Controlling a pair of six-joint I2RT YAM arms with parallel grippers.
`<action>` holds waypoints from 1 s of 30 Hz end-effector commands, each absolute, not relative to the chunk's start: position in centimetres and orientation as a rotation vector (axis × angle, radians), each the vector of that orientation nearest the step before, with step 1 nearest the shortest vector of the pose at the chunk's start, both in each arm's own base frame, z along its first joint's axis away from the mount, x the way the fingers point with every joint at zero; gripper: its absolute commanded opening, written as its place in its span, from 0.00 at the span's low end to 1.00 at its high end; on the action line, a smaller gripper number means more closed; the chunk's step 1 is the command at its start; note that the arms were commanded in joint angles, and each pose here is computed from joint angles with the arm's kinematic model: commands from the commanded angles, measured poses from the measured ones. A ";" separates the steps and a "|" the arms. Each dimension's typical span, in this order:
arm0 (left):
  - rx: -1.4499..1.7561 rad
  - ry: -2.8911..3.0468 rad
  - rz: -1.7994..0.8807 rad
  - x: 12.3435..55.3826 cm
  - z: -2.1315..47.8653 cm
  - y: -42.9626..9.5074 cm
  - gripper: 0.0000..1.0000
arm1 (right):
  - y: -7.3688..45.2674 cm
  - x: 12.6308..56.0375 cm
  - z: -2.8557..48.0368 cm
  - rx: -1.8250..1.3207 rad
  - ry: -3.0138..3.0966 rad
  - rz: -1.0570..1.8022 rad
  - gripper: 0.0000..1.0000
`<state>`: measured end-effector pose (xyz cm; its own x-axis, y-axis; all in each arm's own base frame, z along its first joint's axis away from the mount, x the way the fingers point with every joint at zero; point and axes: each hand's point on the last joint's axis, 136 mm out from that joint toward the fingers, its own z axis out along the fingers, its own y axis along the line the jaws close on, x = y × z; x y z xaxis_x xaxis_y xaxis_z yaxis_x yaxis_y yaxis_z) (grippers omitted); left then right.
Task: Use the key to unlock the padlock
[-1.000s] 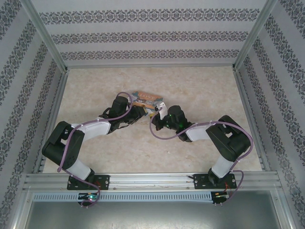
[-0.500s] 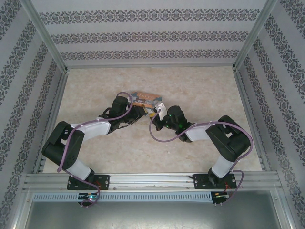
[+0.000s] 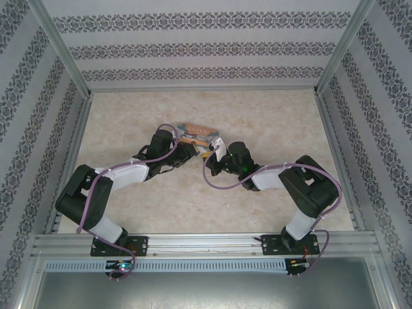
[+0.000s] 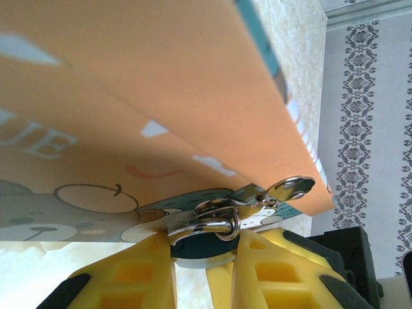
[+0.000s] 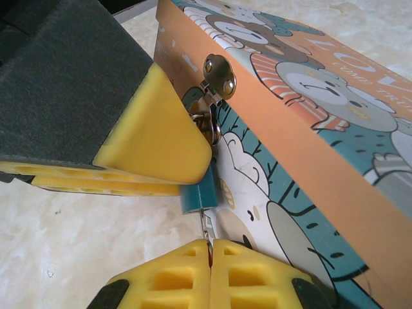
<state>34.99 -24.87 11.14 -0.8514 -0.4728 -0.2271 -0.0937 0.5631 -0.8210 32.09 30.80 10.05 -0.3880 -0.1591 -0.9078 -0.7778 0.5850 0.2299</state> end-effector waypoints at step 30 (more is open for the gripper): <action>-0.245 2.421 -1.447 31.4 11.8 -29.7 0.23 | 33.0 32.9 18.9 -0.692 1.537 0.941 0.00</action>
<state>35.79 -25.34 12.08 -0.8333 -0.5056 -0.2237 -0.0842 0.5159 -0.8525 33.21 30.97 11.19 -0.3722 -0.0819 -0.9245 -0.7525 0.6097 0.2490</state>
